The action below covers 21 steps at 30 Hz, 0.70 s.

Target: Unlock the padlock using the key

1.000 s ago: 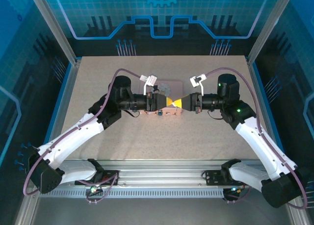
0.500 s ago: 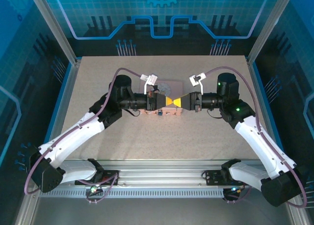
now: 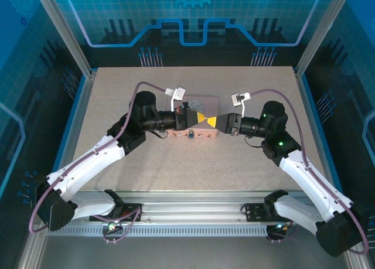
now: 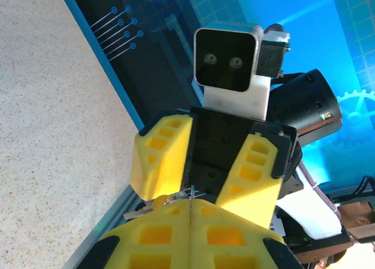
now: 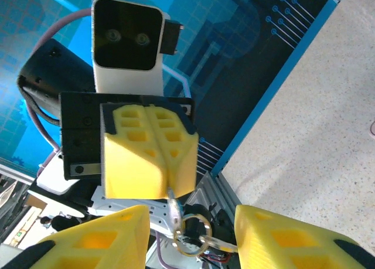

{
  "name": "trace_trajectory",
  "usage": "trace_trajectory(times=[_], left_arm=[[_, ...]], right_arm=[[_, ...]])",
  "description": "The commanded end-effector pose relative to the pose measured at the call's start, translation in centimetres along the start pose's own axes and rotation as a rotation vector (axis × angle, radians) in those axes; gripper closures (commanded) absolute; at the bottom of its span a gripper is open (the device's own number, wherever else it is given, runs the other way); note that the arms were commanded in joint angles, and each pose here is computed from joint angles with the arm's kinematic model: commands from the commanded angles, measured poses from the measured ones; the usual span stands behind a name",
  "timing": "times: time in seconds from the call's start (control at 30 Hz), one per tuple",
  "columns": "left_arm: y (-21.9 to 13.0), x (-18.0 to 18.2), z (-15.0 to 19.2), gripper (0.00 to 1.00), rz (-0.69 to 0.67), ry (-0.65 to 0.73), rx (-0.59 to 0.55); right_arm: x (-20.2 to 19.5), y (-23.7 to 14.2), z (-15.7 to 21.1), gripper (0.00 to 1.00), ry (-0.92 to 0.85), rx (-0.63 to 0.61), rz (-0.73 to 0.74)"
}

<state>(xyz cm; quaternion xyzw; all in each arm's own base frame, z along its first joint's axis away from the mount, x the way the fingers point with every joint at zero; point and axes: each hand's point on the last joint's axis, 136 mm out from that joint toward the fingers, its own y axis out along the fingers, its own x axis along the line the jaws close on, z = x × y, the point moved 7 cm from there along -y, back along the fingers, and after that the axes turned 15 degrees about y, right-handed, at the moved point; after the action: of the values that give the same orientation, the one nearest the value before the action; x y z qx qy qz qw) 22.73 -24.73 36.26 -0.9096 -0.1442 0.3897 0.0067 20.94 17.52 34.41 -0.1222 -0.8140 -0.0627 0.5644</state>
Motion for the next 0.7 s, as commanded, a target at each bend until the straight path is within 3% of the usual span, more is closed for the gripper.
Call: trace_trajectory(times=[0.0, 0.27, 0.43, 0.67], left_arm=[[-0.33, -0.27, -0.18, 1.0, 0.012, 0.008, -0.034], [-0.28, -0.06, -0.11, 1.0, 0.01, 0.002, -0.042], [-0.36, -0.15, -0.32, 1.0, 0.008, 0.009, -0.051], [-0.56, 0.02, -0.36, 1.0, -0.002, 0.008, -0.06]], right_arm=[[1.38, -0.06, -0.15, 0.56, -0.046, -0.035, -0.057], [1.5, 0.43, -0.18, 0.71, -0.043, -0.013, -0.078], [1.06, 0.68, 0.01, 0.66, -0.038, -0.003, -0.063], [1.03, 0.44, 0.09, 0.75, -0.039, -0.012, -0.062]])
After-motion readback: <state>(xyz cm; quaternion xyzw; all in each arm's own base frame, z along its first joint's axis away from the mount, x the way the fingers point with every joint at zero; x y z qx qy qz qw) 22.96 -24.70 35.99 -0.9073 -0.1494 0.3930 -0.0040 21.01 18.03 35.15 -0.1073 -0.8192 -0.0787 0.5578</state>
